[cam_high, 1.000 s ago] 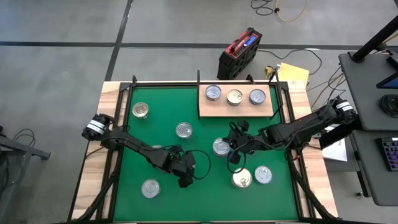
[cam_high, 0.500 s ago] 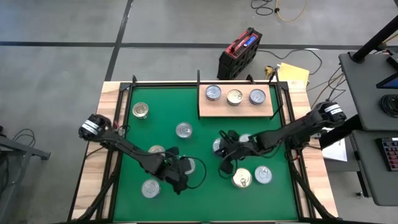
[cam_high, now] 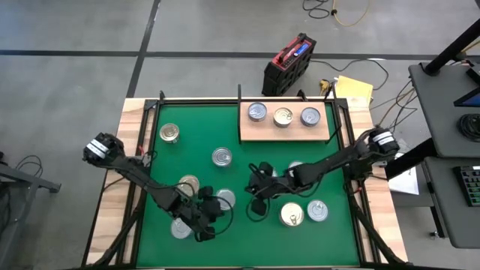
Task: Stack canned seafood by type on shelf
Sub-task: Put the green tuna can on the shelf
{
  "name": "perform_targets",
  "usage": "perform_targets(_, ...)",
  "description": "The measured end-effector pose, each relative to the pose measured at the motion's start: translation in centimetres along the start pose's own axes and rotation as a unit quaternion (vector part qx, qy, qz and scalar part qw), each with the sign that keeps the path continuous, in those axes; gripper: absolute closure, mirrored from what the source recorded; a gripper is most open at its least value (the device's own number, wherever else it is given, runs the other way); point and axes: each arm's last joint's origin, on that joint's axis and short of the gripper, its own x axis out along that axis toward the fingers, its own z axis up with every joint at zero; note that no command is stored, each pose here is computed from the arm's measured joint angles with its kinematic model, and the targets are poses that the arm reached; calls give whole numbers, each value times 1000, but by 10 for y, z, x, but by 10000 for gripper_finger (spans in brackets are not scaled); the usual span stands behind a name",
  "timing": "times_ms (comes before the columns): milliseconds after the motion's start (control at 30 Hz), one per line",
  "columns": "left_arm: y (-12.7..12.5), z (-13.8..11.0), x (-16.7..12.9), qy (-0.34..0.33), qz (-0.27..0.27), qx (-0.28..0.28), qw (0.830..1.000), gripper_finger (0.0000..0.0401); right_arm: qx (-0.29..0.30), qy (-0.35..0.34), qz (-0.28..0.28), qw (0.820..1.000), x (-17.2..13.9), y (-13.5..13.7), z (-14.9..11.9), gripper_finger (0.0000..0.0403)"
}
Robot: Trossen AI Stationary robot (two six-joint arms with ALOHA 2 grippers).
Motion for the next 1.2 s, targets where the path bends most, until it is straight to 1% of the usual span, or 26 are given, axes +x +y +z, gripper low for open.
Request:
perform_targets(167, 5, -10, 5, 30, 25, -21, 999, 401, -5, 19, 11, 1000, 19, 7, 8, 394)
perform_targets(333, 7, -11, 4, 24, 44, -18, 999, 401, 2, 21, 7, 1000, 35, 4, 14, 394)
perform_targets(400, 8, -11, 4, 21, 52, -16, 998, 401, 5, 30, 15, 999, 40, 2, 15, 394)
perform_targets(467, 10, -12, 4, 21, 69, -11, 997, 401, 9, 35, 18, 999, 46, -1, 15, 394)
perform_targets(633, 16, -17, 5, 3, 109, -23, 994, 401, 11, 42, 11, 999, 52, -4, 14, 394)
perform_targets(833, 15, -18, 5, 0, 110, -20, 994, 401, 18, 51, 5, 998, 52, -7, 12, 391)
perform_targets(1000, 14, -19, 5, 4, 106, -1, 994, 401, 21, 45, 6, 999, 52, -7, 14, 373)
perform_targets(1200, 15, -21, 5, 7, 108, 2, 994, 401, 18, 43, 5, 999, 52, -7, 14, 331)
